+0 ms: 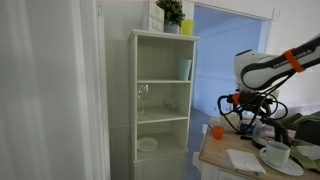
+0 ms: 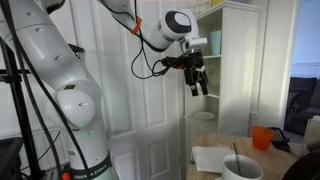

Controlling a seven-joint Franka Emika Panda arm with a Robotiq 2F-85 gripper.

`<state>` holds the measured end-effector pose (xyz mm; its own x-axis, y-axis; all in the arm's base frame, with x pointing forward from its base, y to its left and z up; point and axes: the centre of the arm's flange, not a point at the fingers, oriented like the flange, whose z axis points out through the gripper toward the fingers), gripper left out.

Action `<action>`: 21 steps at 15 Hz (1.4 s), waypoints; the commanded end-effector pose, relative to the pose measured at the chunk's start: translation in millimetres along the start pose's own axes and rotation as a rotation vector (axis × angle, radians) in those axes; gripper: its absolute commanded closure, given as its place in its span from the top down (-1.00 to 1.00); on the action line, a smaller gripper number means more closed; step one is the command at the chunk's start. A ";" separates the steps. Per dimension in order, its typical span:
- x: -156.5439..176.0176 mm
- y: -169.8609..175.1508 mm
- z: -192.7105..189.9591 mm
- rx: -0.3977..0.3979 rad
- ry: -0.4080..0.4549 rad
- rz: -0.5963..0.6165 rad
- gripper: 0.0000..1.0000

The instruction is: Take the spoon out of the teacup and put it on the paper towel

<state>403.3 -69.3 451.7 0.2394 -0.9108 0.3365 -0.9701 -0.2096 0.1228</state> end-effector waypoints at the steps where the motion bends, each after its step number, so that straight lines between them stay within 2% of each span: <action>1: 17.4 18.4 26.7 -0.005 0.068 0.101 1.00; 4: 30.1 27.9 47.6 -0.033 0.102 0.179 1.00; 8: 35.3 31.0 69.6 -0.023 0.134 0.303 1.00; 9: 35.8 30.1 55.1 -0.039 0.093 0.240 1.00; 17: 34.1 26.2 58.2 -0.042 0.095 0.261 1.00; 21: 43.9 20.8 84.9 -0.072 -0.036 0.288 1.00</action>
<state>380.4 -129.6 405.9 -0.0111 -0.9077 0.4194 -0.9962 0.0464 0.0742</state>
